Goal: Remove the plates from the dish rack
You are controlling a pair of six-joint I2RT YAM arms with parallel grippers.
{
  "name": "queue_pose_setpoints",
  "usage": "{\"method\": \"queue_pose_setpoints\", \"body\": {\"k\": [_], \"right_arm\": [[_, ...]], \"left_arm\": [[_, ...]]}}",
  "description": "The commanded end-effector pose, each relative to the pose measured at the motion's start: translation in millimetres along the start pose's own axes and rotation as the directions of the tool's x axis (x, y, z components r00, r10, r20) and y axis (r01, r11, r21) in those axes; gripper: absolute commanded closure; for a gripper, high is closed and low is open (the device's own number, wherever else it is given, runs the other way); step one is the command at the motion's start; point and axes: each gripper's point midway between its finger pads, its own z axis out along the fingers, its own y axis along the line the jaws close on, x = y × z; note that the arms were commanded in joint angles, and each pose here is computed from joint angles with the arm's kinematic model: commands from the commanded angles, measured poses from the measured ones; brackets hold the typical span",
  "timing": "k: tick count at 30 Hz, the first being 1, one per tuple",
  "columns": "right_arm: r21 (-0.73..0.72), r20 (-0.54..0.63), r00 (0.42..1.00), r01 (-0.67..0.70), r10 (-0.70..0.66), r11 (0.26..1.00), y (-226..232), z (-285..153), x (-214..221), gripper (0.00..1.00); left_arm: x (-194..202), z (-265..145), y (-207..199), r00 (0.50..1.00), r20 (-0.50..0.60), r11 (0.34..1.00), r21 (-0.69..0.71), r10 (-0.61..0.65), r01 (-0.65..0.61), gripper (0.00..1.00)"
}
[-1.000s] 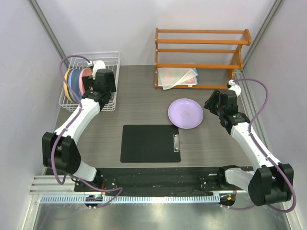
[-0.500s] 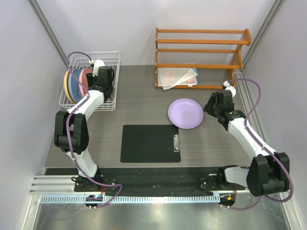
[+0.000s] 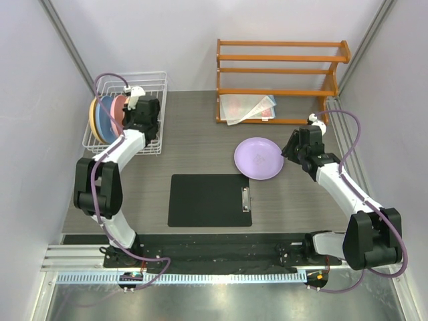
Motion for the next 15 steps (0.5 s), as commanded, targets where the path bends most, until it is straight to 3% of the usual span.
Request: {"method": "queue_pose_setpoints", "body": {"k": [1,15], "right_arm": [[-0.041,0.018,1.000,-0.001,0.002,0.999,9.2,-0.8,-3.5,0.53],[-0.098,0.014,1.000,0.007,-0.006,0.995,22.3,-11.3,-3.7,0.49]], "left_arm": [[-60.7,-26.1,36.8,0.968,0.172,0.978,-0.066,-0.182,0.196,1.00],[-100.8,-77.9,58.8,0.960,0.271,0.969,-0.208,-0.071,0.131,1.00]]}}
